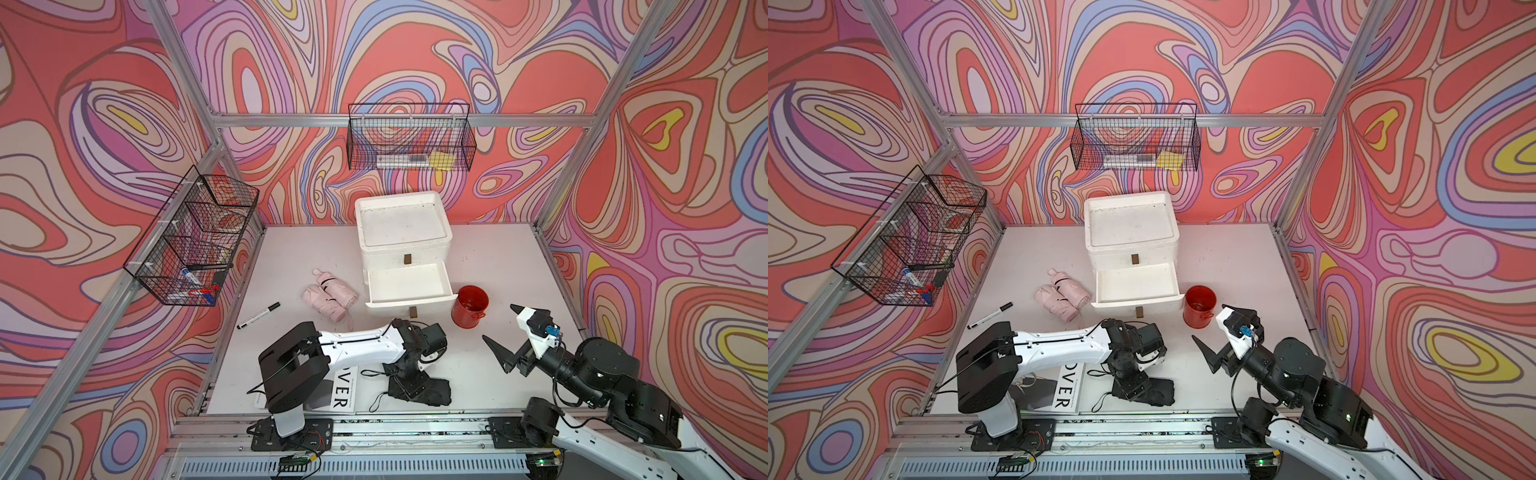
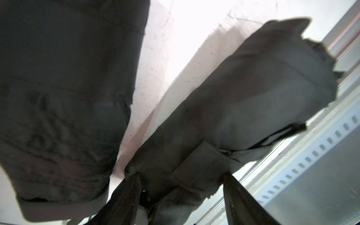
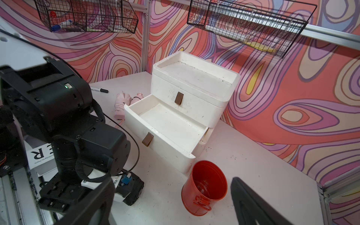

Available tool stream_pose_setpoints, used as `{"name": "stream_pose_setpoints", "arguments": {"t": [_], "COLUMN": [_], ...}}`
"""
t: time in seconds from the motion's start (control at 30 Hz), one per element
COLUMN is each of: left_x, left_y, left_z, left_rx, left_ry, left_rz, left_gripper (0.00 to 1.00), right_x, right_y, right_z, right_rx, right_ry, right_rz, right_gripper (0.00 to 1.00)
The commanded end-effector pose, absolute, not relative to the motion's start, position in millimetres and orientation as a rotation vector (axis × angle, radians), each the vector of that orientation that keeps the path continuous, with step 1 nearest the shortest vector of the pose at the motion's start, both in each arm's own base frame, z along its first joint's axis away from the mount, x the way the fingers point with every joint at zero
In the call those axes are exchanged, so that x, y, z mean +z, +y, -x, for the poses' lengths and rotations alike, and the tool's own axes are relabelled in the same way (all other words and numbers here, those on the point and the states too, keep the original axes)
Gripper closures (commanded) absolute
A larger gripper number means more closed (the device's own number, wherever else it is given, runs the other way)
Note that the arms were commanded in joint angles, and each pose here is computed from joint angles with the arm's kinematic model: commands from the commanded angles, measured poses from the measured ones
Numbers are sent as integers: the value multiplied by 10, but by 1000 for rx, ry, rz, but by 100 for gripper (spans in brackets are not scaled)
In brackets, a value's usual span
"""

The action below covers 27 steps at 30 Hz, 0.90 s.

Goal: Place the umbrella in the drawer by color
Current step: Pick up the umbrella from the center of the board.

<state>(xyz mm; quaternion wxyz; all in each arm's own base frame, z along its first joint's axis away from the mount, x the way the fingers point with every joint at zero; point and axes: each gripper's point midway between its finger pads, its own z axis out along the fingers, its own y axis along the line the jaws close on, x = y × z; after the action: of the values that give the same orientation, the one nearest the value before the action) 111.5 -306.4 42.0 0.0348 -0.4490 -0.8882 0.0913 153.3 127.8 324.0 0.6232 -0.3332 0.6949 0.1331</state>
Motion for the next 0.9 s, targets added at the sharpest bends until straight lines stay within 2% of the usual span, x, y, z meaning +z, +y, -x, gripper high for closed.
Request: {"name": "stream_pose_setpoints", "arguments": {"t": [0.0, 0.2, 0.23, 0.33, 0.37, 0.53, 0.73, 0.87], "left_x": [179, -106, -145, -191, -179, -39, 219, 694], "left_y": [-3111, -3114, -3101, -3081, -3088, -3076, -2998, -2963], "left_z": [-1094, -1109, -1140, -1258, -1304, -1530, -1870, -2178], "left_rx": [268, 214, 190, 166, 172, 191, 213, 256], "left_ry": [-2707, -2677, -2688, -2739, -2765, -2883, -3064, -3286], "left_rz": [1363, 1349, 1351, 1315, 1301, 1260, 1171, 1154], "left_gripper": [30, 32, 36, 72, 79, 100, 100, 100], "right_x": [3348, 3416, 3425, 3450, 3453, 3474, 3460, 3412], "right_y": [1254, 1208, 1208, 1217, 1225, 1284, 1380, 1448], "right_z": [-1522, -1518, -1521, -1544, -1554, -1608, -1678, -1710], "right_rx": [302, 296, 294, 287, 285, 273, 274, 272], "right_ry": [1539, 1511, 1511, 1515, 1518, 1518, 1528, 1544], "right_rz": [749, 721, 720, 716, 717, 723, 730, 756], "right_gripper": [4, 4, 4, 4, 4, 4, 4, 4]}}
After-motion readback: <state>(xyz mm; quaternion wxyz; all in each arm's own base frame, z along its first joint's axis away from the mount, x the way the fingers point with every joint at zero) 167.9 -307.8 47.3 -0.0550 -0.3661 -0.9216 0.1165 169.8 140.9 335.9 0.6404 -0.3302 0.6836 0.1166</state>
